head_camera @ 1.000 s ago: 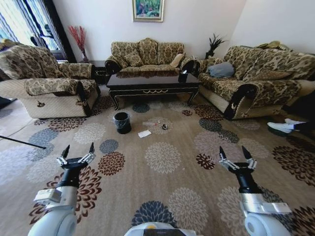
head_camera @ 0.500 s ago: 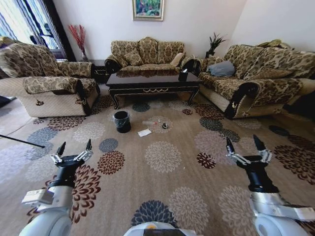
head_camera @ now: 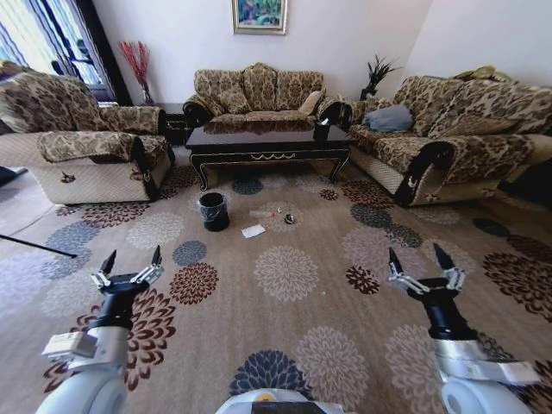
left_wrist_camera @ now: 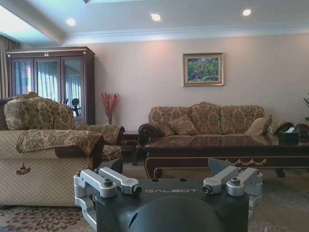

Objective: Move to the front of the table and pick up the trash from the floor, then place it into the trash bin.

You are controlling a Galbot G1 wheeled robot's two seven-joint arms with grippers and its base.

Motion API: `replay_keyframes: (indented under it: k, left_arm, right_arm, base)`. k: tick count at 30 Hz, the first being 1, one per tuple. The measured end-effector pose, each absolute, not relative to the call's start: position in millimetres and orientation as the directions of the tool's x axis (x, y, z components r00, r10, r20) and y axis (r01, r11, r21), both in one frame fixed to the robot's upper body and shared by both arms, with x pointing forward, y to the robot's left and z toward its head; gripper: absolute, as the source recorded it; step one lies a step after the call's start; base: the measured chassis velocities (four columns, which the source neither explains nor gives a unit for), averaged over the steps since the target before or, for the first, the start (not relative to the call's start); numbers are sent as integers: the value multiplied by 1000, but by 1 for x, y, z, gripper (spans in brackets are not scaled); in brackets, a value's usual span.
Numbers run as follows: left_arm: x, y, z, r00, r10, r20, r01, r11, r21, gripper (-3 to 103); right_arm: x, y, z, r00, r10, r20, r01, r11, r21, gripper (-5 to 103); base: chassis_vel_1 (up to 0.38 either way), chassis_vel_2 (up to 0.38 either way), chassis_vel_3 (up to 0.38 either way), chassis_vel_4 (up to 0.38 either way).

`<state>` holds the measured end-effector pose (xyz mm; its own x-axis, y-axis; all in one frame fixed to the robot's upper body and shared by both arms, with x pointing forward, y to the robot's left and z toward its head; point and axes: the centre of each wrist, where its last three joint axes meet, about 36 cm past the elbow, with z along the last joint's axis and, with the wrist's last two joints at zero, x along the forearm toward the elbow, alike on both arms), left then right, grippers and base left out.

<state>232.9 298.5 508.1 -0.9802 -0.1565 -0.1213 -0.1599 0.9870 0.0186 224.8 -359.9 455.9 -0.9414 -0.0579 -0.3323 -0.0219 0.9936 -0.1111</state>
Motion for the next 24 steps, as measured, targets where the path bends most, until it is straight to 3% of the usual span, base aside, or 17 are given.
replay_keyframes:
  k: [19, 24]
  left_arm:
    - [236, 294, 524, -985, -124, -116, -128, 992, 20, 100]
    - [234, 294, 523, -986, -125, -108, -127, 992, 17, 100]
  right_arm:
    - [217, -341, 484, -974, -92, -207, -96, 995, 8, 100]
    - [215, -344, 482, -974, -123, -191, -120, 992, -27, 100]
  base:
    - [0, 0, 0, 0]
    - [0, 0, 0, 0]
